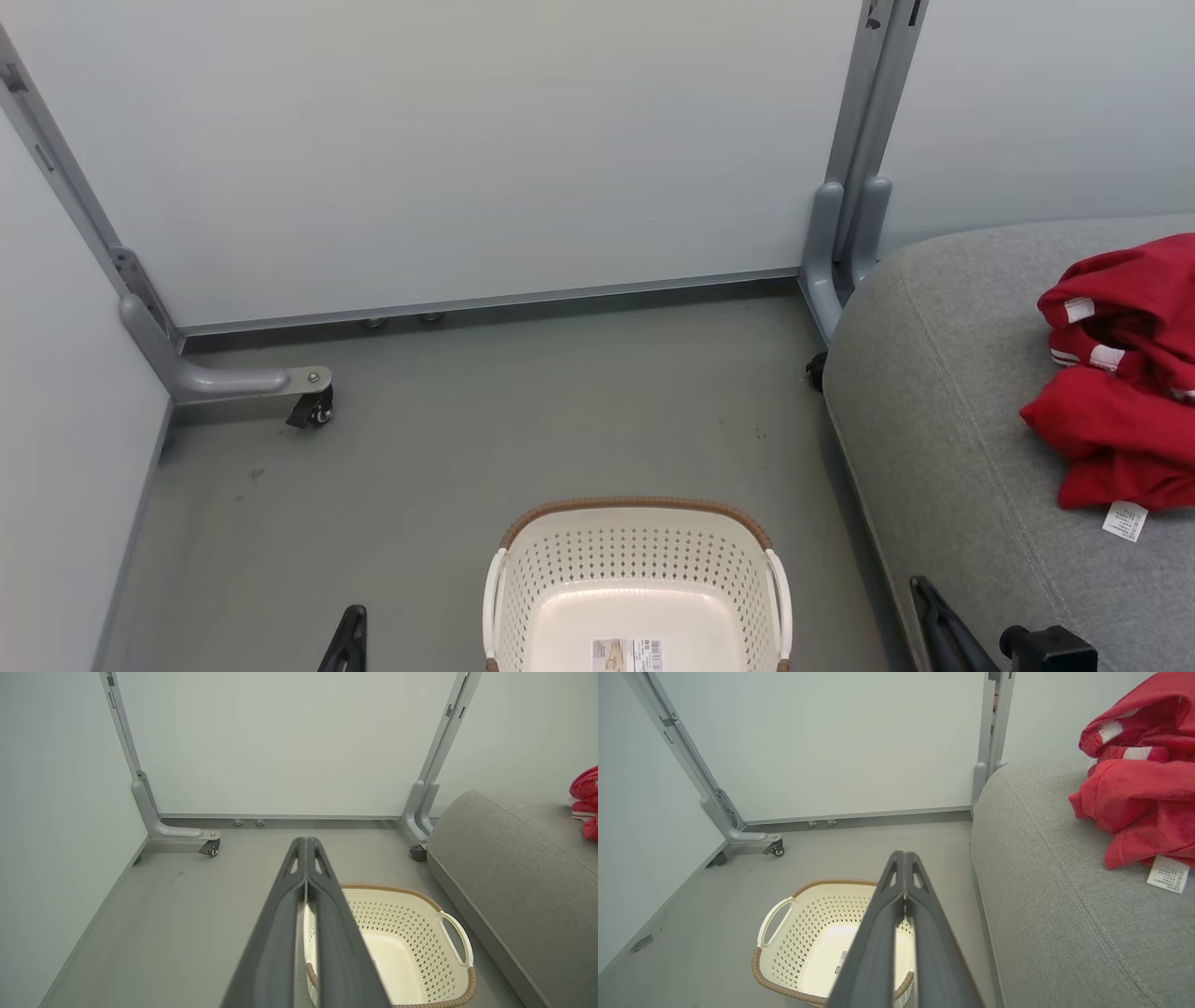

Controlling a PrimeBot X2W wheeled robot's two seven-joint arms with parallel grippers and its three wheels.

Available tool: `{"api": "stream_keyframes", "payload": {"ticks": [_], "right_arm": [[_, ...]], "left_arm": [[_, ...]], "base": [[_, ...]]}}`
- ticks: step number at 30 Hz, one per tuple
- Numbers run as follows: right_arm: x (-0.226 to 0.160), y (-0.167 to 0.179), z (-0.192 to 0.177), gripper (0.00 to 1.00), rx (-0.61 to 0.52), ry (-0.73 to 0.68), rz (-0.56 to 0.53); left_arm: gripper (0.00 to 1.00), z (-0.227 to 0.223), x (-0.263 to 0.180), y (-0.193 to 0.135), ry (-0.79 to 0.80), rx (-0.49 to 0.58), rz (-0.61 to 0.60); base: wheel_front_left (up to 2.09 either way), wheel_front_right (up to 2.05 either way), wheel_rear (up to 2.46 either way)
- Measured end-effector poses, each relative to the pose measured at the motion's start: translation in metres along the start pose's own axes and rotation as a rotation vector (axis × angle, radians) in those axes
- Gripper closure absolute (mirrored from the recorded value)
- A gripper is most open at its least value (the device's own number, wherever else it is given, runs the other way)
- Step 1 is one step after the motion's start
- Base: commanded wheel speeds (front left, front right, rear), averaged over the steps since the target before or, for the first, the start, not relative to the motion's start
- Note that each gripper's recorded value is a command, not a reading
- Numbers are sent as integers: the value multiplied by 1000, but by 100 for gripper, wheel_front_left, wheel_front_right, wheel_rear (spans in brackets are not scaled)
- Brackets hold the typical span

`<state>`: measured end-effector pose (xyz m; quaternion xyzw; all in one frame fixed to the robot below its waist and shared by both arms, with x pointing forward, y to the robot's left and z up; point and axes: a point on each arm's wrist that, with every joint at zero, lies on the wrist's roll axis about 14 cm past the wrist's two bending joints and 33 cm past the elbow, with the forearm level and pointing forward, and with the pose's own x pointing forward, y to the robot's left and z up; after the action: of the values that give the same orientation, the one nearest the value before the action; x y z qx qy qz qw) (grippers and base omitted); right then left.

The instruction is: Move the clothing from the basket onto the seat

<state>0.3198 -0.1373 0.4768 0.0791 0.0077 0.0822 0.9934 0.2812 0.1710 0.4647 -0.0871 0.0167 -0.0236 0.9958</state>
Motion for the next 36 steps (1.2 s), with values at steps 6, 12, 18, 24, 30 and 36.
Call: {"api": "stream_keyframes", "payload": {"ticks": [6, 12, 18, 24, 30, 36], "right_arm": [[-4, 0, -17, 100, 13, 54, -9], [-6, -4, -26, 100, 77, 87, -36], [-4, -11, -25, 100, 186, 89, -73], [2, -17, -20, 100, 287, 76, -101], [7, -23, -16, 100, 384, 65, -124], [11, -27, -12, 100, 475, 52, -142]], "left_arm": [[100, -17, -4, 3, 55, -5, 10], [100, -26, -6, 6, 90, -69, 33], [100, -25, -2, 11, 89, -179, 63], [100, -19, 7, 15, 74, -274, 83], [100, -13, 14, 19, 59, -372, 102], [100, -8, 21, 23, 49, -462, 115]], "base": [[0, 0, 0], [0, 0, 0], [0, 0, 0], [0, 0, 0], [0, 0, 0], [0, 0, 0]]}}
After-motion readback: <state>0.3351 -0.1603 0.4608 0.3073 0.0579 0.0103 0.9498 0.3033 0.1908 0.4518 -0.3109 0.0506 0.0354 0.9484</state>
